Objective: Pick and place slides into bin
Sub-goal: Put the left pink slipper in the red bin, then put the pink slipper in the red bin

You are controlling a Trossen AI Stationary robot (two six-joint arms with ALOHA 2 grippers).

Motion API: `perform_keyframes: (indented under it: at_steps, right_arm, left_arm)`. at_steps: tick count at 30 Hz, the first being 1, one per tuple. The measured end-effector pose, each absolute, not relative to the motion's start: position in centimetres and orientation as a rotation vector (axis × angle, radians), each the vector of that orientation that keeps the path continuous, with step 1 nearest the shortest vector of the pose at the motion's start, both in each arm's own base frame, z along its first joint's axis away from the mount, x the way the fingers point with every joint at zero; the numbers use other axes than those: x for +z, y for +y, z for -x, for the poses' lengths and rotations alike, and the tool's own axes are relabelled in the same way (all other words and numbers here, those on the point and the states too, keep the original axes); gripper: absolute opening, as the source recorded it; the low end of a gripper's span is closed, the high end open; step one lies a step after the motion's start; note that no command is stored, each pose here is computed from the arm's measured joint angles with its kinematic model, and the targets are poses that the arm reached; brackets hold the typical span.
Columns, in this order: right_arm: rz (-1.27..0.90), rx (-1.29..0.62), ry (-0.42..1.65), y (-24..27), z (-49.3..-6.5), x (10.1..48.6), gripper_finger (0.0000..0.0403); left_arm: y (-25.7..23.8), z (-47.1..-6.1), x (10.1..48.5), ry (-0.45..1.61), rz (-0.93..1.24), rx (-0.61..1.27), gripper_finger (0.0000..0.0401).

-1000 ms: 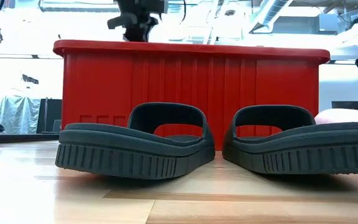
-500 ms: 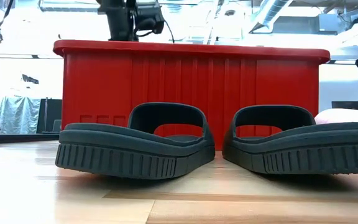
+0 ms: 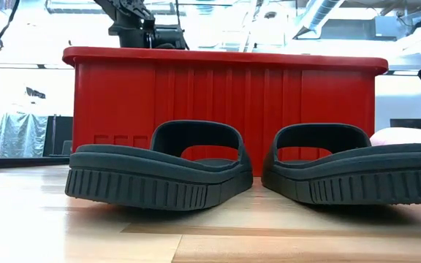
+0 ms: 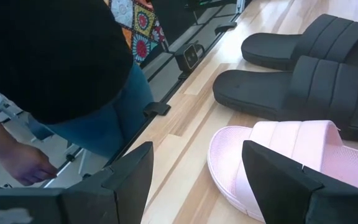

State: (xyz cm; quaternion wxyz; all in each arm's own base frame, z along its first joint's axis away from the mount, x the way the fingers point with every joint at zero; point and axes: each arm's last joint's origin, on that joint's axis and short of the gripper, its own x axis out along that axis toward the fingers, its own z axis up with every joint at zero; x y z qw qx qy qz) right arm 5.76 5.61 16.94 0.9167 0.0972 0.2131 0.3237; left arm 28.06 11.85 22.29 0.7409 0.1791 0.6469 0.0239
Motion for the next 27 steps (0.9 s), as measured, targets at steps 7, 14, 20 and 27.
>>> perform_keyframes:
  at_steps: [7, 14, 20, 27]
  right_arm:
    - [-0.200, 0.666, 0.439, 5.61, -5.76, 16.94, 0.0240]
    - [-0.200, 0.666, 0.438, 5.61, -5.76, 16.95, 0.0240]
    - [-0.200, 0.666, 0.439, 5.61, -5.76, 16.94, 0.0240]
    - [-0.200, 0.666, 0.439, 5.61, -5.76, 16.94, 0.0240]
  left_arm:
    - [11.86, -28.10, 22.30, 1.414, -0.393, 0.053, 0.0029]
    - [11.86, -28.09, 22.30, 1.414, -0.391, 0.054, 0.0059]
    - [11.86, -28.09, 22.30, 1.414, -0.390, 0.055, 0.0086]
    - [11.86, -28.10, 22.31, 1.414, -0.390, 0.056, 0.0124]
